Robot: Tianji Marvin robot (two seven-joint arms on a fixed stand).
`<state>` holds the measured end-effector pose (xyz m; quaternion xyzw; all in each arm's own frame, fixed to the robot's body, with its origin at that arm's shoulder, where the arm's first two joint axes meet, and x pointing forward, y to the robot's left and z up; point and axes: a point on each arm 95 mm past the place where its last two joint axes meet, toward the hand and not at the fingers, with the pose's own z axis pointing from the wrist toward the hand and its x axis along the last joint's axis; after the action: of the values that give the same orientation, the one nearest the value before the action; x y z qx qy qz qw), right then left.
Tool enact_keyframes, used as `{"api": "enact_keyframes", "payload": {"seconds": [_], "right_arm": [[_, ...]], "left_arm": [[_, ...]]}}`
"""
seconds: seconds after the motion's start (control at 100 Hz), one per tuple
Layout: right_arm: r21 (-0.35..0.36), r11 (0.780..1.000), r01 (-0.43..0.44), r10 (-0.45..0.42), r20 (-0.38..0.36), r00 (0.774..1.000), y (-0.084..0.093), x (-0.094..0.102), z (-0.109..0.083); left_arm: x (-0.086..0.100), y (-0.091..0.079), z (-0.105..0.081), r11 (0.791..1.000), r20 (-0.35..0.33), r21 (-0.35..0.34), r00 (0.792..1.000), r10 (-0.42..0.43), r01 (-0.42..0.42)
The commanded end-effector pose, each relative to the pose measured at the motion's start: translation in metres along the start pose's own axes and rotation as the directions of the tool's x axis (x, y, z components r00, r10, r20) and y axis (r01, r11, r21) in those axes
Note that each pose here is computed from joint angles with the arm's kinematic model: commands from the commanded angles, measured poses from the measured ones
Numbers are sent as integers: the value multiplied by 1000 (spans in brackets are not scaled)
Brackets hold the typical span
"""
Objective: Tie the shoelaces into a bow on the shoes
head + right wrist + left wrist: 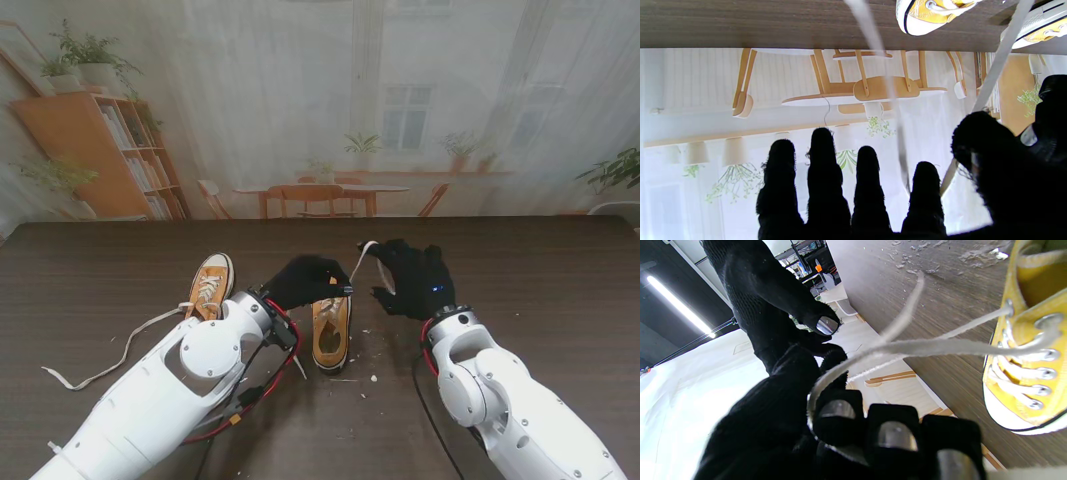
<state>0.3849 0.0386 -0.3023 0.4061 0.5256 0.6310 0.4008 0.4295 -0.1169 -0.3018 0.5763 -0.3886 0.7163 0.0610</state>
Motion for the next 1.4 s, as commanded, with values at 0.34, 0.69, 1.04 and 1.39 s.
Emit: {"api": "enact_keyframes", "payload": {"seconds": [0.34,0.69,1.04,1.39], "right_arm": [[-52,999,-14,18,80,997,3,6,-11],[-121,955,-271,282,89,955,3,8,-11],[-122,815,-567,575,38,818,-9,8,-9],[-200,285,-937,958,35,284,-23,14,0]], "left_arm": [[0,-11,-26,998,6,45,999,44,-44],[-2,-30,-54,991,39,110,997,73,-77],[-1,-42,-64,983,44,166,996,76,-82],[17,-51,-61,974,-13,217,997,72,-68]]}}
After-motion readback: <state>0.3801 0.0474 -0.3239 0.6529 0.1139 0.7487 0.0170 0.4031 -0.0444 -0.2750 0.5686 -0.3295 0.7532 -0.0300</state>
